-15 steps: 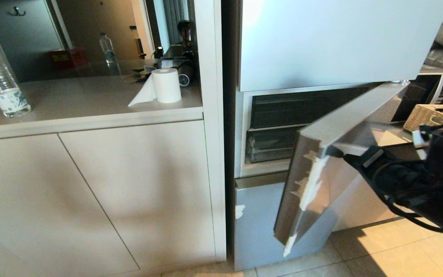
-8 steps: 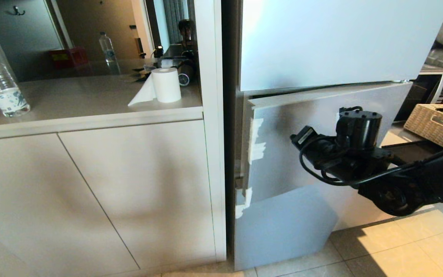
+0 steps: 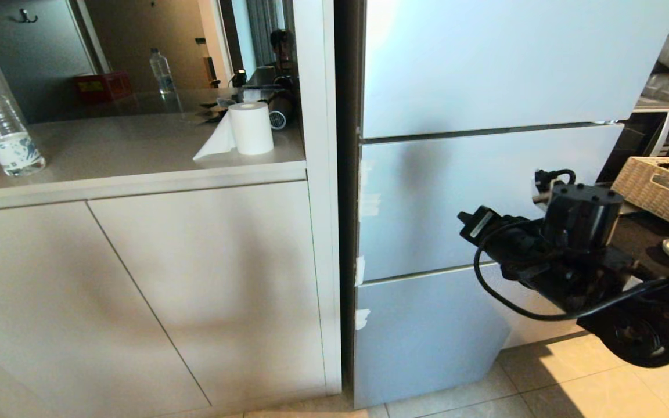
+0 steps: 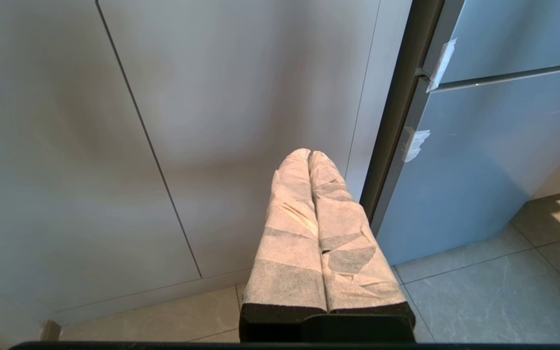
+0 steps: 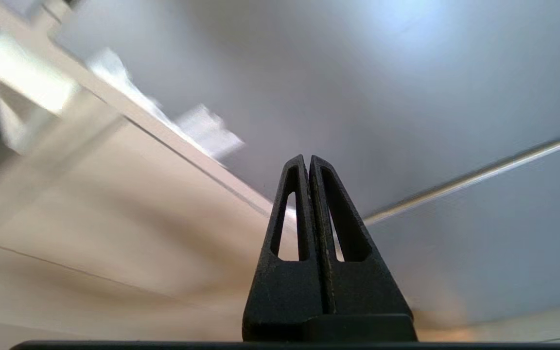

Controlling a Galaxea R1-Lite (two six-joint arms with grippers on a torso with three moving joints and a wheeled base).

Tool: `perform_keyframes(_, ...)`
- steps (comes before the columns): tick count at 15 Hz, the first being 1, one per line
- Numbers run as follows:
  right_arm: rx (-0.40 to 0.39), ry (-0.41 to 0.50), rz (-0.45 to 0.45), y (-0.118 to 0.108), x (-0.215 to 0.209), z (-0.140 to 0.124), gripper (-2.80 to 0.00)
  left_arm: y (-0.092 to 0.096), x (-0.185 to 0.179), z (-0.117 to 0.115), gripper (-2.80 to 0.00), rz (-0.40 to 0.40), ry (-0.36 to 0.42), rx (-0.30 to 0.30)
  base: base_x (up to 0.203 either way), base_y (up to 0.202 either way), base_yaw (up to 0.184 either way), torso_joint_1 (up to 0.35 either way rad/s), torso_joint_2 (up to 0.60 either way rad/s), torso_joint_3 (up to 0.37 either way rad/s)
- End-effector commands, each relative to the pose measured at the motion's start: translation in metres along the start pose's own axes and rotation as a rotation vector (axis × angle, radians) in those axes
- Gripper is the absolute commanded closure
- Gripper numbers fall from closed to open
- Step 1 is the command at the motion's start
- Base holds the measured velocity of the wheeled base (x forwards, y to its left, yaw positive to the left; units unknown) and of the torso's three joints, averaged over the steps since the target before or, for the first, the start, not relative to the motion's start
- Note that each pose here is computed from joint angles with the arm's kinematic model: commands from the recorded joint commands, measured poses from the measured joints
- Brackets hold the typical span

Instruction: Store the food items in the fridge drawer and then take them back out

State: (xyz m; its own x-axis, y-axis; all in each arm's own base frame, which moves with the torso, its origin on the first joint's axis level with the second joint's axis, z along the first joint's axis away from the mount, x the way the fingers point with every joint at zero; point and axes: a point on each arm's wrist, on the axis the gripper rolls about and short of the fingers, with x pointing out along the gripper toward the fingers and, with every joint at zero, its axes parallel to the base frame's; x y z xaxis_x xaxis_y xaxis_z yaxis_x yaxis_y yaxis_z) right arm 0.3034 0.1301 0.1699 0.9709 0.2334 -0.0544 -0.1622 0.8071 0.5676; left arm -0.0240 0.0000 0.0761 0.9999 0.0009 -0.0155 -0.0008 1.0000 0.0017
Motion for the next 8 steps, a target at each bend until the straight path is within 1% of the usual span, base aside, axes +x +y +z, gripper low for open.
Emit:
perform_keyframes(1,-0.055,-0.019,-0.003,-0.005,-0.023,-0.001,0.0,0.0,0.0,0.0,0.0,0.001,-0.001,0.0,0.0,0.0,0.0,0.0,0.0,0.0)
perform_keyframes(3,-0.185,-0.05,-0.017,-0.015,-0.067,0.0,0.0,0.0,0.0,0.0,0.0,-0.001,0.001,0.0,0.0,0.0,0.0,0.0,0.0,0.0)
perform_keyframes(5,-0.306,-0.139,0.008,-0.018,-0.124,0.013,0.0,0.0,0.0,0.0,0.0,0.0,0.001,0.0,0.0,0.0,0.0,0.0,0.0,0.0)
perform_keyframes(6,-0.376,-0.173,0.003,-0.025,-0.154,0.016,0.0,0.0,0.0,0.0,0.0,0.001,0.0,0.0,0.0,0.0,0.0,0.0,0.0,0.0)
perform_keyframes(8,-0.479,-0.231,-0.05,-0.04,-0.202,0.023,0.0,0.0,0.0,0.0,0.0,0.001,0.001,0.0,0.0,0.0,0.0,0.0,0.0,0.0)
